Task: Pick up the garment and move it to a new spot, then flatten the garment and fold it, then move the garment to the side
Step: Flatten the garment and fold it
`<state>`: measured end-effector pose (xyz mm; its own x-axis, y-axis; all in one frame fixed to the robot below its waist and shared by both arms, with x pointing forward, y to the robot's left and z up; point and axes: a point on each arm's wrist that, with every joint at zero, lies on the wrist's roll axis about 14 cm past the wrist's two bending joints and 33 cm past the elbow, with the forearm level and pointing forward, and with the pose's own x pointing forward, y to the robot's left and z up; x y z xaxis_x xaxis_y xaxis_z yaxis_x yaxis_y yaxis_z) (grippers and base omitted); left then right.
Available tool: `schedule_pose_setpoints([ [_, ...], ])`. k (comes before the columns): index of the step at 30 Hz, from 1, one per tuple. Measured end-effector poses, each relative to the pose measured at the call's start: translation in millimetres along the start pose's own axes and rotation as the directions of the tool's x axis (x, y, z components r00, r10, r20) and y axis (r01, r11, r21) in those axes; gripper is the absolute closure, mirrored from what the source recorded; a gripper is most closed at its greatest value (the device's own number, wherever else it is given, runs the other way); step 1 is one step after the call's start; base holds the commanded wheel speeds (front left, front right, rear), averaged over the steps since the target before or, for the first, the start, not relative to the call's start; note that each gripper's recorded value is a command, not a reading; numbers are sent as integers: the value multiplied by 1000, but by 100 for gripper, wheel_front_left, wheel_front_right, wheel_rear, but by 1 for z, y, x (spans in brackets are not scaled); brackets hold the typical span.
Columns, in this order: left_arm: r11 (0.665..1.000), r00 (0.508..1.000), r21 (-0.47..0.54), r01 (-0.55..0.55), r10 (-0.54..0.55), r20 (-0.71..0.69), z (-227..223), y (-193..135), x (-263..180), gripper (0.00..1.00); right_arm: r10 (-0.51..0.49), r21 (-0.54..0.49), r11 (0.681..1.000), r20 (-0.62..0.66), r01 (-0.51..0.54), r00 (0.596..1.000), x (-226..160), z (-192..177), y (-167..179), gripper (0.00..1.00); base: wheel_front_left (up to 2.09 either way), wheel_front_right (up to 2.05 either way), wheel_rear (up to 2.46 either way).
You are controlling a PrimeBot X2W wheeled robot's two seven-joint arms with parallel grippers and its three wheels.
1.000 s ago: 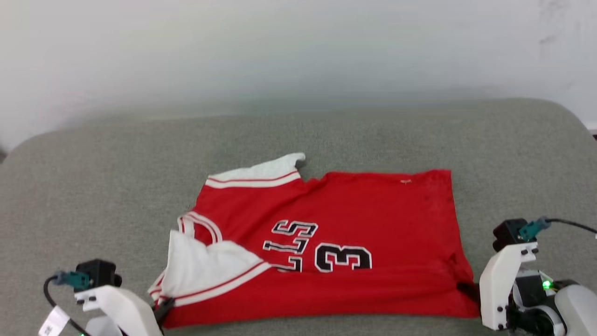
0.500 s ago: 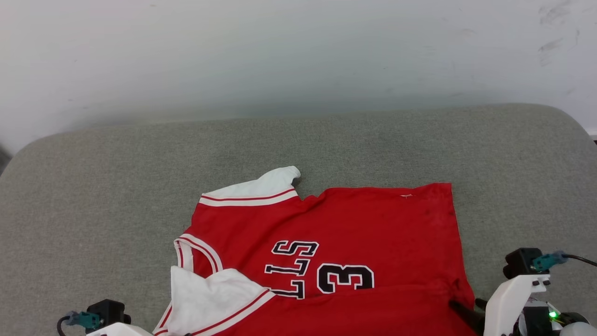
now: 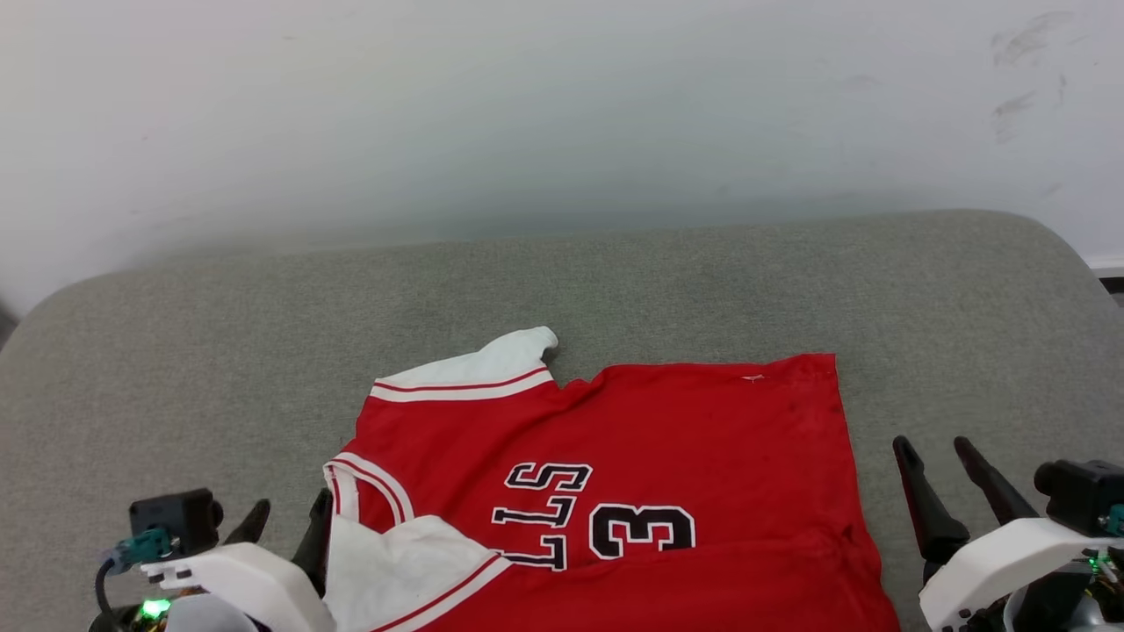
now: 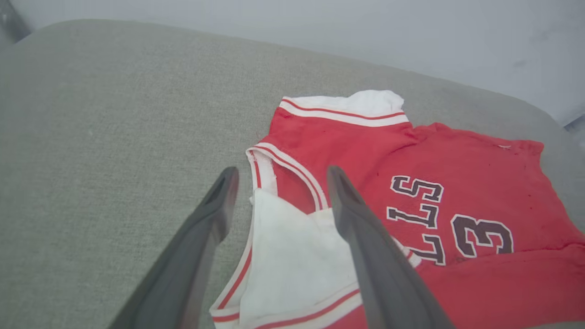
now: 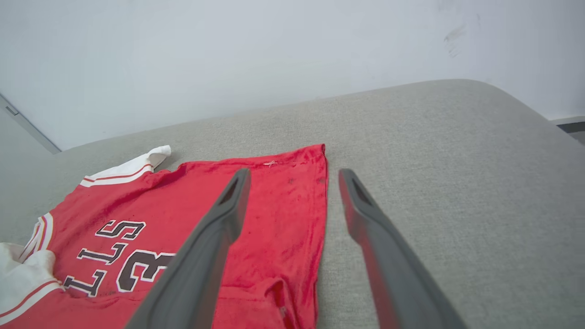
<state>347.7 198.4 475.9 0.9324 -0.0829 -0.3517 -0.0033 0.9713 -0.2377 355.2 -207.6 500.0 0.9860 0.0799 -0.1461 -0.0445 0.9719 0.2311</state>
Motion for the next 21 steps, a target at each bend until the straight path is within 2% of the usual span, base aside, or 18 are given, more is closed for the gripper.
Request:
schedule_pose_setpoints([
  [5,996,985,60,67,-76,156,36,-32,21,0,-38,-45,998,92,43,995,-4,17,-7,0,0,0,0],
  [12,980,962,118,160,-181,203,76,-64,75,0,-38,-64,997,130,46,991,16,34,-7,0,0,0,0],
  [18,955,960,150,254,-268,79,84,-87,137,0,-41,-76,996,129,51,991,39,35,-11,0,0,0,0],
  [21,932,942,150,330,-315,-116,61,-101,170,0,-62,-77,994,117,72,991,49,29,-20,0,0,0,0],
])
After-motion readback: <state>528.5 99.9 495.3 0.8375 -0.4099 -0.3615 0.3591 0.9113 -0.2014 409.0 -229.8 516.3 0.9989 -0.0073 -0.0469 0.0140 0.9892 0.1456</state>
